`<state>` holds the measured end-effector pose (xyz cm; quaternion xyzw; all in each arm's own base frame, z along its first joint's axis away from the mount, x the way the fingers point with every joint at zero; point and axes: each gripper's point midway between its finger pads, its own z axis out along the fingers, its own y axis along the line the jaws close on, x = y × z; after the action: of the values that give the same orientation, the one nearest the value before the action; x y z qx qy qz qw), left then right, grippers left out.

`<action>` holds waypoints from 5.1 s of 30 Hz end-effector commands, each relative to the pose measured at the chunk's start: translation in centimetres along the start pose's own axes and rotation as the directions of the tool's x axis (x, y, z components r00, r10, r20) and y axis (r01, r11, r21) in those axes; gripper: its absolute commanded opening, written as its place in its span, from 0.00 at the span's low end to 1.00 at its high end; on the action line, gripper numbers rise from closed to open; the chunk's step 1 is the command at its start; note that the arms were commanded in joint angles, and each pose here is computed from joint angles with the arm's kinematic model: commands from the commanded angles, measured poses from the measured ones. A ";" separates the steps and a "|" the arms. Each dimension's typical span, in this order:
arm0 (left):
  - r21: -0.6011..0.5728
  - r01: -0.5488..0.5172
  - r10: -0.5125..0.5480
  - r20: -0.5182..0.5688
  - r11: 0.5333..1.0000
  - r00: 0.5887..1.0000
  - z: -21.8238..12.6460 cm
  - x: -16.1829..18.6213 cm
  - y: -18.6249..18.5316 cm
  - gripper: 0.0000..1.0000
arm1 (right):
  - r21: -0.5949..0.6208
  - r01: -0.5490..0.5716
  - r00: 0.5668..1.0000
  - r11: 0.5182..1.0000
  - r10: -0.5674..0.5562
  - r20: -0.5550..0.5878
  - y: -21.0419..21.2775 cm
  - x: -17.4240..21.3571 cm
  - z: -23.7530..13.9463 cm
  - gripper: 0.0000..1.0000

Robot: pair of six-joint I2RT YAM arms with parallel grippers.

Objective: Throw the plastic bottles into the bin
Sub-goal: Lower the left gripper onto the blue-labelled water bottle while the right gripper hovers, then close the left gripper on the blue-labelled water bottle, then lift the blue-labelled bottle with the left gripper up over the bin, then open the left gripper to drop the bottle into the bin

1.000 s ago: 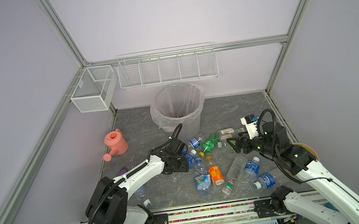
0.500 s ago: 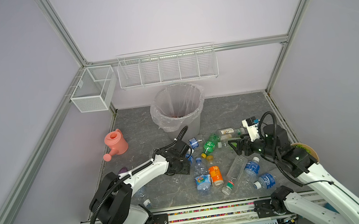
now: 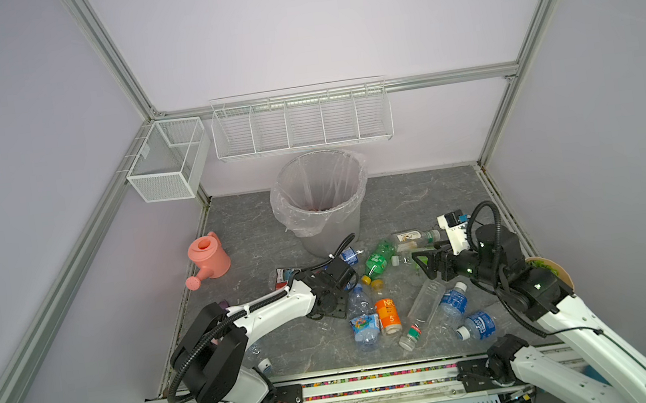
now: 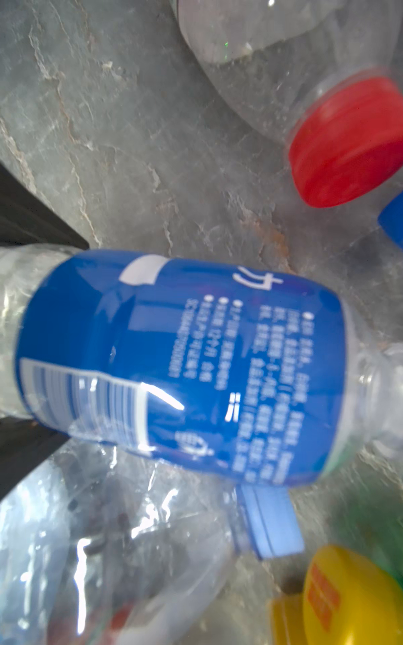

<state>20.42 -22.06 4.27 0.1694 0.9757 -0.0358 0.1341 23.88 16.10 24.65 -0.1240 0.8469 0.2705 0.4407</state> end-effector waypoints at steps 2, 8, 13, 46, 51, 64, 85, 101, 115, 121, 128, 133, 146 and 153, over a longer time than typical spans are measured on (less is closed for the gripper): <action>-0.050 -0.007 0.002 -0.098 0.999 0.995 1.5 2.8 1.0 0.65 | 0.012 -0.014 1.000 1.000 0.014 0.005 -0.4 0.2 -0.2 0.89; -0.047 -0.015 0.011 -0.093 0.999 0.996 0.9 2.7 1.0 0.31 | 0.013 -0.018 1.000 1.000 0.018 0.005 -0.4 0.3 -0.2 0.89; -0.060 -0.013 0.010 -0.044 0.998 0.999 -0.9 2.0 1.3 0.29 | 0.012 -0.021 1.000 1.000 0.021 0.008 -0.3 0.2 -0.4 0.89; 0.333 -0.068 -0.158 0.606 0.941 0.780 -22.5 -1.6 0.9 0.22 | 0.153 -0.096 0.993 0.984 0.104 -0.049 -3.2 1.8 1.0 0.89; 0.318 -0.098 -0.160 0.691 0.943 0.704 -26.3 -3.2 1.4 0.22 | 0.171 -0.102 0.991 0.980 0.115 -0.072 -3.8 2.8 1.3 0.89; 0.202 -0.128 -0.122 0.879 0.971 0.460 -35.1 -8.2 2.3 0.19 | 0.181 -0.135 0.982 0.974 0.156 -0.110 -4.4 4.8 2.4 0.89; 0.054 -0.079 -0.023 0.937 0.995 0.348 -41.4 -19.7 2.7 0.10 | 0.175 -0.156 0.975 0.972 0.180 -0.127 -4.5 6.0 2.5 0.89; 0.133 -0.027 -0.110 0.902 0.991 0.418 -38.4 -27.5 5.7 0.09 | 0.171 -0.195 0.968 0.966 0.217 -0.125 -4.7 7.8 1.8 0.89; 0.124 -0.018 -0.098 0.857 0.992 0.507 -33.9 -31.5 6.0 0.08 | 0.172 -0.206 0.965 0.963 0.229 -0.128 -4.8 8.3 1.8 0.89; 0.123 -0.010 -0.098 0.838 0.992 0.536 -32.0 -32.2 6.0 0.08 | 0.174 -0.205 0.965 0.963 0.229 -0.129 -5.0 8.7 1.9 0.89; 0.113 -0.008 -0.088 0.813 0.994 0.576 -29.7 -32.9 6.0 0.08 | 0.174 -0.204 0.964 0.963 0.228 -0.135 -5.0 8.6 2.1 0.89; 0.103 0.000 -0.082 0.788 0.995 0.610 -27.8 -33.0 6.2 0.08 | 0.171 -0.207 0.964 0.963 0.230 -0.131 -4.9 8.4 2.1 0.89; 0.086 0.020 -0.071 0.654 0.996 0.753 -21.0 -31.5 6.3 0.19 | 0.168 -0.207 0.965 0.964 0.229 -0.126 -4.7 8.0 1.9 0.89; 0.093 0.102 -0.137 0.757 0.990 0.639 -27.6 -31.4 7.9 0.99 | 0.175 -0.193 0.968 0.965 0.216 -0.125 -4.8 8.1 1.3 0.89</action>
<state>45.97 -23.33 32.44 0.1092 0.8750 -0.1166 0.4570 22.40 13.37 15.18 -0.0205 0.9057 0.2345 0.3526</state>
